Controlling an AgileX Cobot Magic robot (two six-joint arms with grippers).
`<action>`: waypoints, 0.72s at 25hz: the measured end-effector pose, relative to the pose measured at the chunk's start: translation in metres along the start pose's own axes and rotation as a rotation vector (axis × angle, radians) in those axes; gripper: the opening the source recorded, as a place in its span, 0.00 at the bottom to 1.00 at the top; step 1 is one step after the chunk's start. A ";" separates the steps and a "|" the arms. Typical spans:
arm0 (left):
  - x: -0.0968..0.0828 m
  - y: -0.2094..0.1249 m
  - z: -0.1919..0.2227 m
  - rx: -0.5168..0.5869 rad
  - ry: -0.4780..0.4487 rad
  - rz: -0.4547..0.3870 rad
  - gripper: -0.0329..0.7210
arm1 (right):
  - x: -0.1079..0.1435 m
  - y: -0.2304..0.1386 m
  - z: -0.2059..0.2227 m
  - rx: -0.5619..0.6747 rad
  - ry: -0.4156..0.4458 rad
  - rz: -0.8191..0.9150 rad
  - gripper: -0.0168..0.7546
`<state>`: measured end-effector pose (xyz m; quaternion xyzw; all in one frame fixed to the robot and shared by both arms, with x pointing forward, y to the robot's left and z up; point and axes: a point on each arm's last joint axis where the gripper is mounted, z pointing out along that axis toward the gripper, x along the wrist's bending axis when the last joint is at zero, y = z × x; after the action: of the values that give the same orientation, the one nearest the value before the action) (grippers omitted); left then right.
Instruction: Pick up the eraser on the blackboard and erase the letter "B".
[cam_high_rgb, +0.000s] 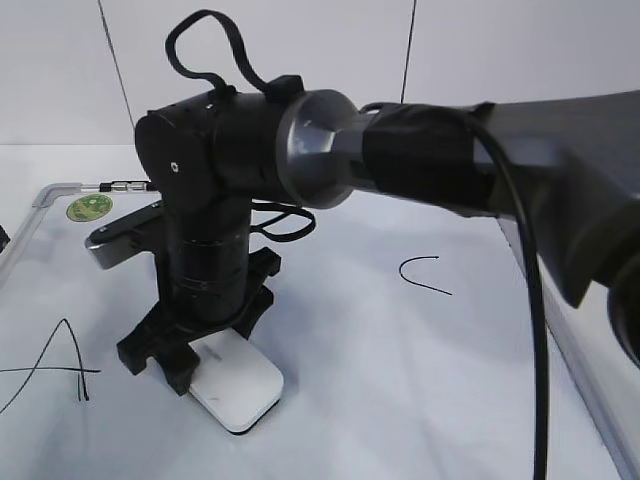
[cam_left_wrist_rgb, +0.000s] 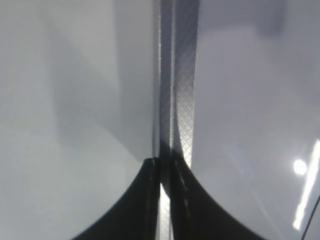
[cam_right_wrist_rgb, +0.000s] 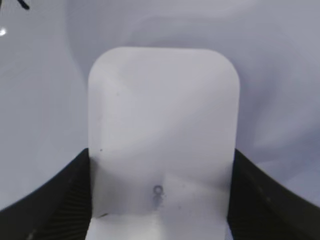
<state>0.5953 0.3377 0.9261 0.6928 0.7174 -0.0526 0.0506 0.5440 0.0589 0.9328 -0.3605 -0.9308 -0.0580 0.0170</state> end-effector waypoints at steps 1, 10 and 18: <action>0.000 0.000 0.000 -0.002 0.004 0.002 0.08 | 0.000 0.001 0.000 -0.005 0.000 -0.002 0.69; 0.001 0.001 0.000 -0.012 0.015 0.009 0.08 | -0.001 0.006 0.001 -0.056 -0.015 -0.015 0.69; 0.002 0.002 0.000 -0.017 0.019 0.009 0.08 | -0.022 0.012 0.002 -0.117 -0.007 0.033 0.69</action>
<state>0.5968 0.3394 0.9258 0.6961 0.7151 -0.0397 0.0499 0.5680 0.0533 0.9306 -0.3763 -0.9198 -0.1109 -0.0063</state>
